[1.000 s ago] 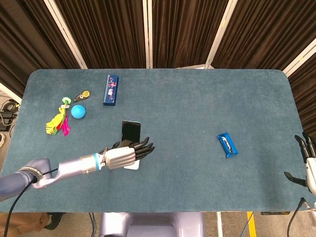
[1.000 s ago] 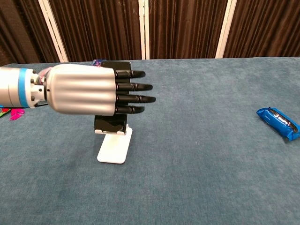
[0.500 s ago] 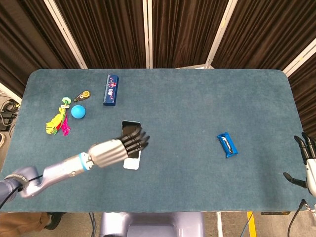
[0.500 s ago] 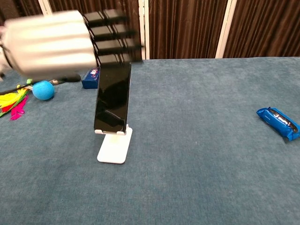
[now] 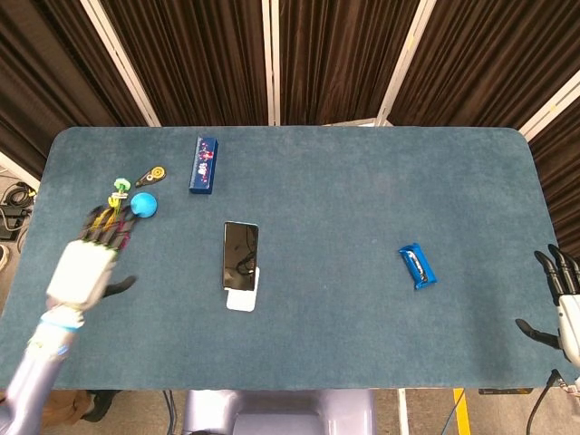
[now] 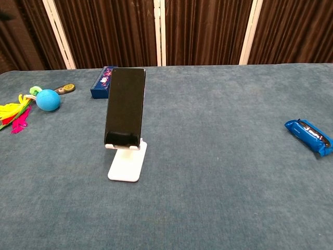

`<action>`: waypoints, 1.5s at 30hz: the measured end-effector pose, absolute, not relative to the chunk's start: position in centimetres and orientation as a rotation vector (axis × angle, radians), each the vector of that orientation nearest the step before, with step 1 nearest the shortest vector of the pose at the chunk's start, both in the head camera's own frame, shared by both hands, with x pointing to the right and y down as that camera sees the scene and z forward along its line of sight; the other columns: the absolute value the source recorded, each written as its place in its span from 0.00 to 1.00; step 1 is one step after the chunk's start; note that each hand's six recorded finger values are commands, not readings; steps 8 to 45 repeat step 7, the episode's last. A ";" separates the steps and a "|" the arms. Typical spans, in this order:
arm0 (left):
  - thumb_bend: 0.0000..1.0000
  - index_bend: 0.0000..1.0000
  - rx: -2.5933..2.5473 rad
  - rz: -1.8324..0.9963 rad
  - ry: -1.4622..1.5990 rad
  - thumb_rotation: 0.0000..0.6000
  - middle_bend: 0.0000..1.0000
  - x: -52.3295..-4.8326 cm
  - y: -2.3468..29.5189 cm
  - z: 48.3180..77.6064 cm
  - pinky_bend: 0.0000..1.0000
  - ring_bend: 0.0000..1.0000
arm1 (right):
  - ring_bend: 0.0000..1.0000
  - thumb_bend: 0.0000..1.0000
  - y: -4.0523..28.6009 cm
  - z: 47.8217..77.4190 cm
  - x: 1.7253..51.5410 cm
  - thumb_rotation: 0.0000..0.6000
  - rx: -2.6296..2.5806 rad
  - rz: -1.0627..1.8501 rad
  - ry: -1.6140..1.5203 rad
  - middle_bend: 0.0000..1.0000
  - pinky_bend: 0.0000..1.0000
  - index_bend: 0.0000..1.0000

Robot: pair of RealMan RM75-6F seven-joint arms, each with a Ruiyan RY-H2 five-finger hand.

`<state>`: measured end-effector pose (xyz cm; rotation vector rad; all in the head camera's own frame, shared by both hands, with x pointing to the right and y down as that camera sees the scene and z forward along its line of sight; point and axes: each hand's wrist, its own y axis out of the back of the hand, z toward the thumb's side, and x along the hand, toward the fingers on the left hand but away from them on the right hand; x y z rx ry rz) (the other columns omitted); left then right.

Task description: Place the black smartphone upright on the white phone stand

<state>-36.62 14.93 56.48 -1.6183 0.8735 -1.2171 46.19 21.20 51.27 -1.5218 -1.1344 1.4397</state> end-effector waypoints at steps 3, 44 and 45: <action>0.00 0.00 -1.625 -1.298 0.911 1.00 0.00 -38.7 16.5 56.4 0.00 0.00 | 0.00 0.00 21.3 51.2 46.0 1.00 -1.522 1.436 -1.128 0.00 0.00 0.00; 0.00 0.00 -1.615 -1.349 1.005 1.00 0.00 -40.8 18.1 56.0 0.00 0.00 | 0.00 0.00 21.4 51.2 45.9 1.00 -1.521 1.435 -1.120 0.00 0.00 0.00; 0.00 0.00 -1.615 -1.349 1.005 1.00 0.00 -40.8 18.1 56.0 0.00 0.00 | 0.00 0.00 21.4 51.2 45.9 1.00 -1.521 1.435 -1.120 0.00 0.00 0.00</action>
